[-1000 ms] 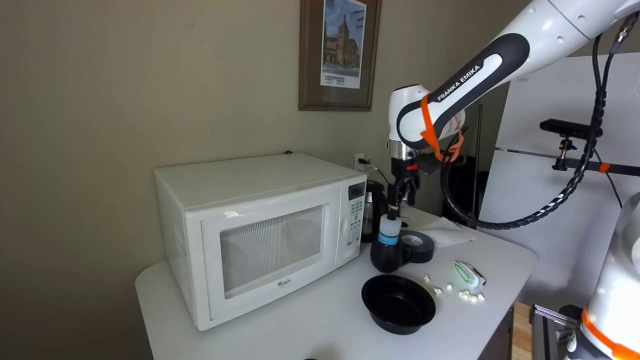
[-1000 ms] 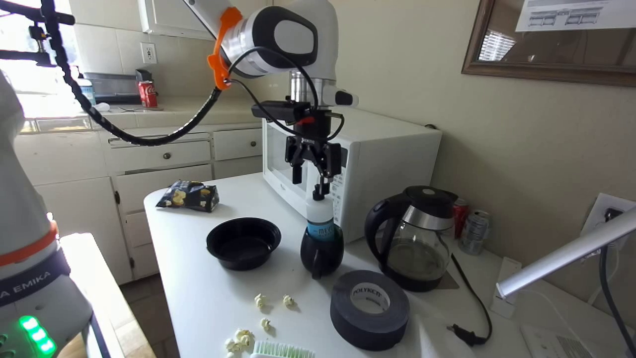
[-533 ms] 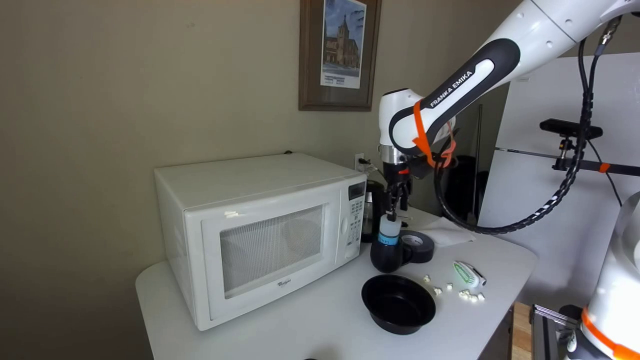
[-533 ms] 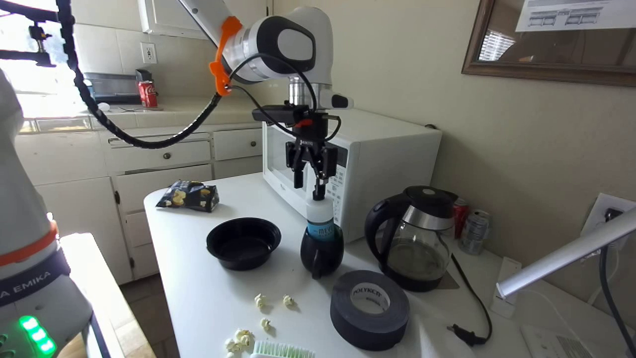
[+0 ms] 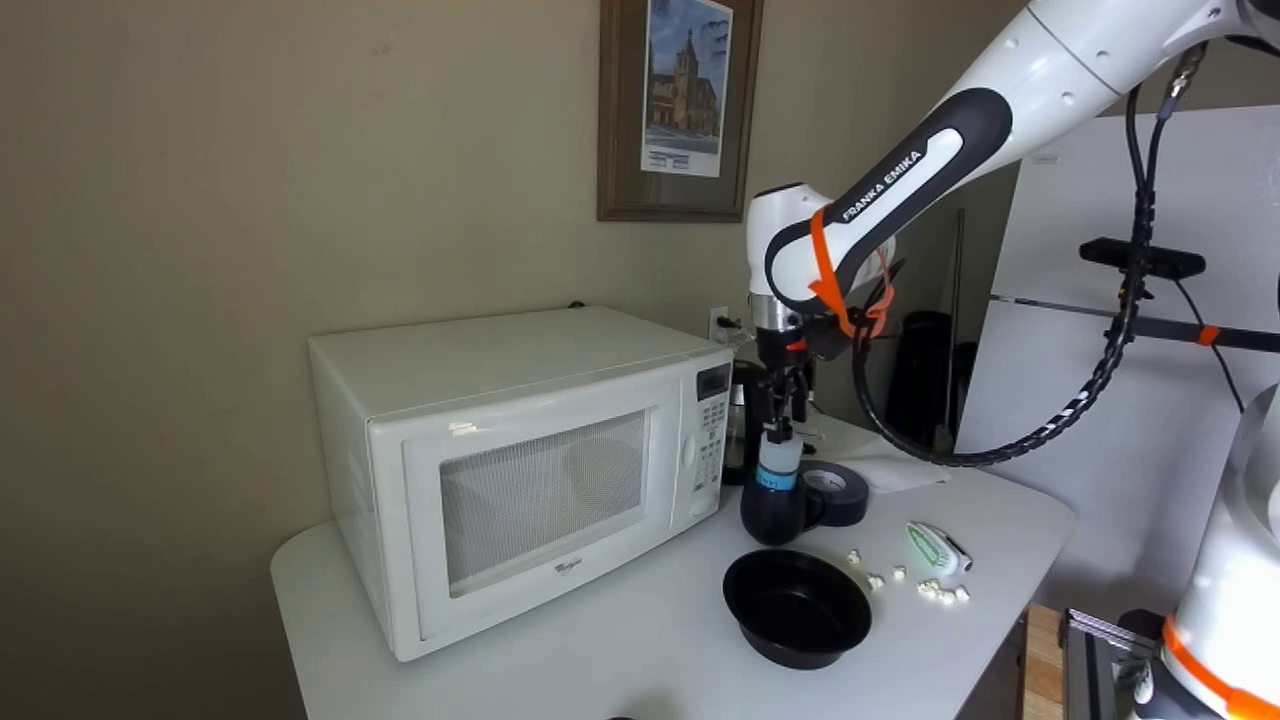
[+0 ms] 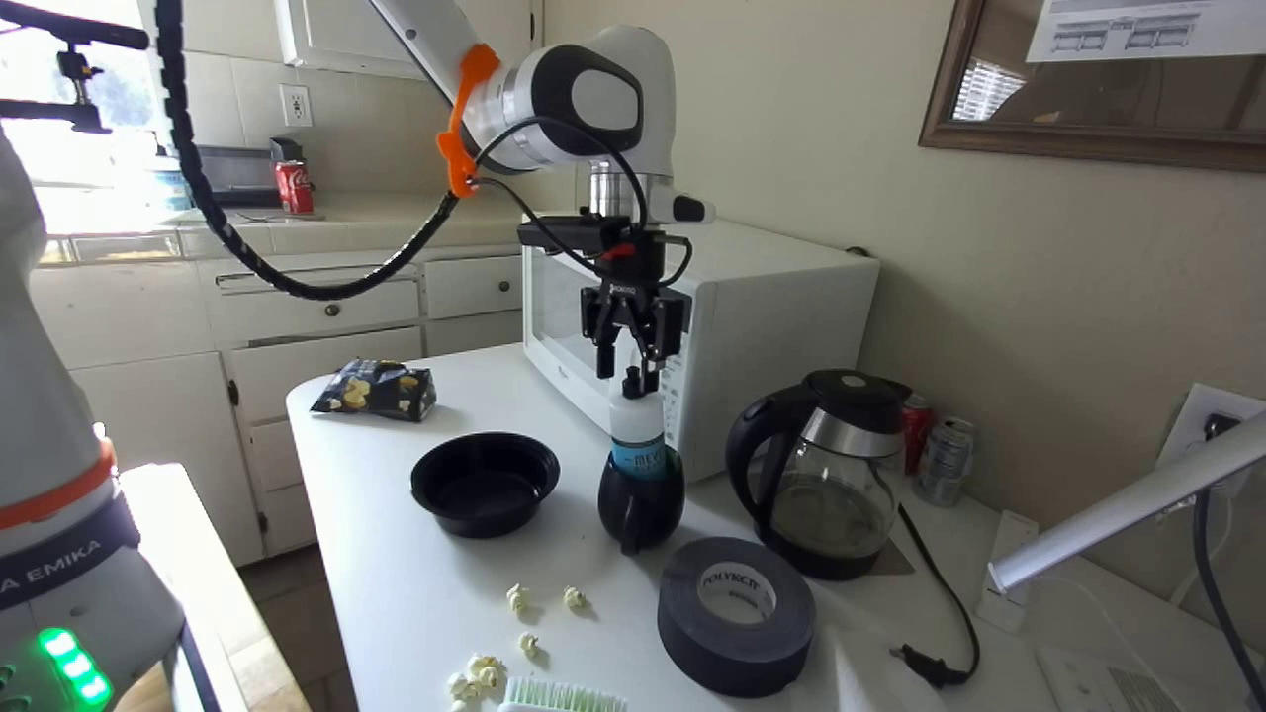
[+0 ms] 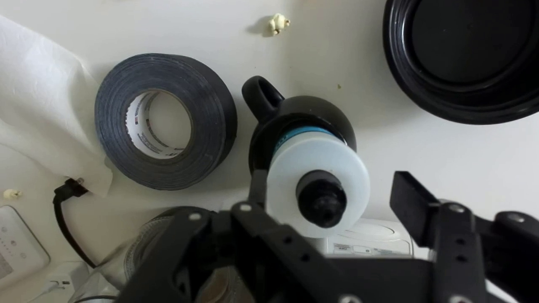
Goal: Put the bottle in the middle of the black tape
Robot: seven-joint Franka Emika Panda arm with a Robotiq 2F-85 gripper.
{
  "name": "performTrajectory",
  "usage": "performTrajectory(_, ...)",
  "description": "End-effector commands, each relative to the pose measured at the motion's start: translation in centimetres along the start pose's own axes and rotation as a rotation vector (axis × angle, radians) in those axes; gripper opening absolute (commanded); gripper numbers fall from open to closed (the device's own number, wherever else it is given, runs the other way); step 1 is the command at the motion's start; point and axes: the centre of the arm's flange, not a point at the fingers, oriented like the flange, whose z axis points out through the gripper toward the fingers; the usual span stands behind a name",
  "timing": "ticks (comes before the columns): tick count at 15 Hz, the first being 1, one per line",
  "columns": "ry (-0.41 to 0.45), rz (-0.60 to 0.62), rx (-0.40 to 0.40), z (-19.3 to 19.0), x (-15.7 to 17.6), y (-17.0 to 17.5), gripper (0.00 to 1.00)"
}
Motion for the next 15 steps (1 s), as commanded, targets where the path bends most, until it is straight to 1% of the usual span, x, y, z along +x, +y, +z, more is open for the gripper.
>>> performTrajectory(1, -0.007, -0.001, -0.014, 0.6, 1.2, -0.4, 0.71)
performTrajectory(2, -0.007, 0.000, -0.014, 0.6, 1.3, -0.4, 0.64)
performTrajectory(3, -0.008, -0.001, -0.015, 0.6, 1.3, -0.4, 0.53)
performTrajectory(4, -0.010, -0.001, -0.014, 0.7, 1.4, -0.5, 0.40)
performTrajectory(8, 0.001, 0.010, -0.018, 0.0, 0.9, -0.6, 0.07)
performTrajectory(11, 0.045, 0.017, -0.033, -2.7, -0.7, -0.6, 0.07)
performTrajectory(13, 0.076, 0.030, -0.028, -5.7, -2.0, 0.1, 0.07)
performTrajectory(15, 0.083, 0.043, 0.022, -9.0, -3.1, 2.1, 0.07)
